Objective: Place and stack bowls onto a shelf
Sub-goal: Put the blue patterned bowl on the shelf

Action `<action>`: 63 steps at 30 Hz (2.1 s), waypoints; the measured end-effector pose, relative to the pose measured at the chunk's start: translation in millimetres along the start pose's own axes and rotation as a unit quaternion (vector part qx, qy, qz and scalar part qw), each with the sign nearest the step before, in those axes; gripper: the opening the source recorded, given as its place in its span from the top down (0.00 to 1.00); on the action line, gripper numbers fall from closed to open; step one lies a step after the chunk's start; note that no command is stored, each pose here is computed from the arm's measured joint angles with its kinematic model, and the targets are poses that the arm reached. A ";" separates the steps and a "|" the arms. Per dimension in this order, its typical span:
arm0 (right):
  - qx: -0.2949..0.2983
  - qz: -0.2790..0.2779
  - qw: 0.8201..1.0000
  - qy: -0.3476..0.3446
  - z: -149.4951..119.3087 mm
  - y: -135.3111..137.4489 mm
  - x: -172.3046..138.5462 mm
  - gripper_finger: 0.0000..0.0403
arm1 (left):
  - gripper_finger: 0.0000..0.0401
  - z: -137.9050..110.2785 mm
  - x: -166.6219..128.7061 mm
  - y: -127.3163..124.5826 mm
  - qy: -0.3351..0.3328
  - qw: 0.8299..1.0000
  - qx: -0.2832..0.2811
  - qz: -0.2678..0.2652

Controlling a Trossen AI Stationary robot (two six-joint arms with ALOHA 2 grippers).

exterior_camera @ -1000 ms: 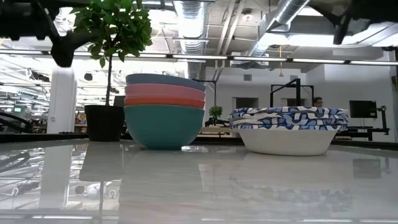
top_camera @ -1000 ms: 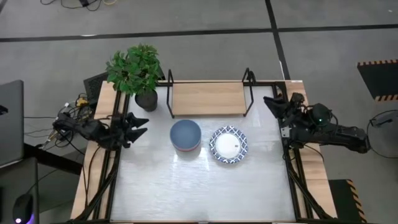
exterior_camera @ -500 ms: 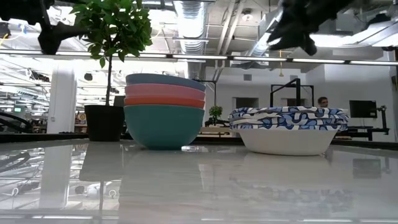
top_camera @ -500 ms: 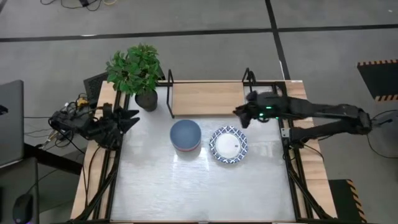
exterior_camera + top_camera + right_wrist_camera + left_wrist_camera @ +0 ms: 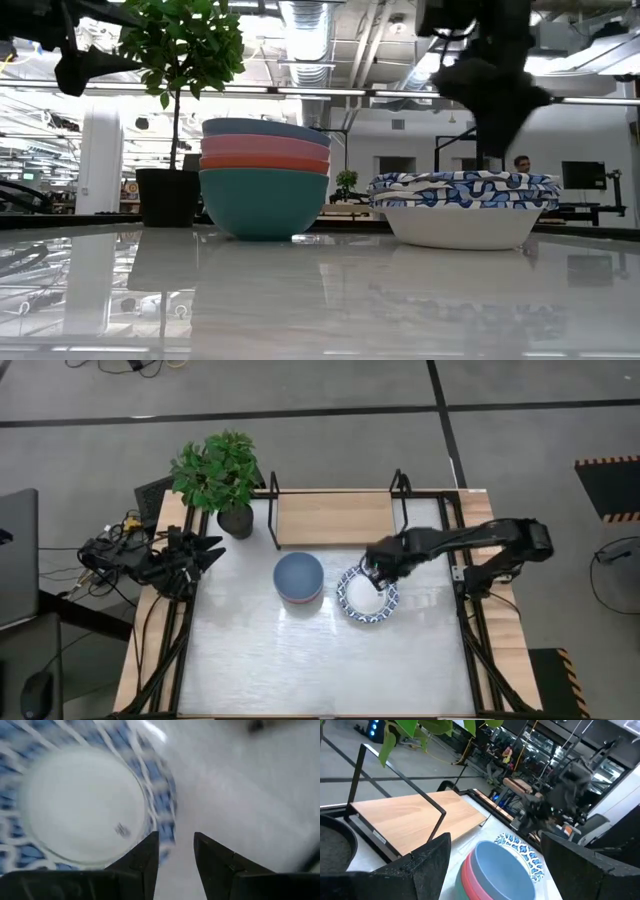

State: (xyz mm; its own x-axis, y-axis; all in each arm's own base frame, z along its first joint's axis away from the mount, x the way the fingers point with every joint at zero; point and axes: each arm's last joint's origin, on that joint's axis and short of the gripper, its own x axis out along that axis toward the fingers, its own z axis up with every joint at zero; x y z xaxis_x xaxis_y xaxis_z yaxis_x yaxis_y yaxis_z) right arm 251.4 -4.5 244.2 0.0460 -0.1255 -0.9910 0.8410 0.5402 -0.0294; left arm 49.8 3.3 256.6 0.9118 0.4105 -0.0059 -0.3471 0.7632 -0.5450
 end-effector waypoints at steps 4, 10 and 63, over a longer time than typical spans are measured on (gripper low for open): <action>0.049 -0.026 0.998 0.013 -23.0 8.3 -1.4 0.62 | 0.27 0.0 0.0 0.0 0.000 1.000 -0.001 0.000; 0.083 -0.024 0.996 0.004 -43.2 16.1 -6.0 0.49 | 0.27 -3.4 1.3 0.7 0.003 1.000 0.000 0.002; 0.123 -0.019 0.992 0.007 -42.8 17.4 23.9 0.71 | 0.27 -14.9 4.5 4.6 0.019 1.000 -0.010 0.016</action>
State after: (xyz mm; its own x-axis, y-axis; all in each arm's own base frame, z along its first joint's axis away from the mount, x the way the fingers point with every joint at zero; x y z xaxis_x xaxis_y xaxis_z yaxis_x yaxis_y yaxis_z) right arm 244.1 37.5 214.4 0.0056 -0.1304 -0.9914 0.9482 0.3157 -0.0361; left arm 55.6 1.3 241.6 0.9081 0.4151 -0.0552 -0.3721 0.7394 -0.5611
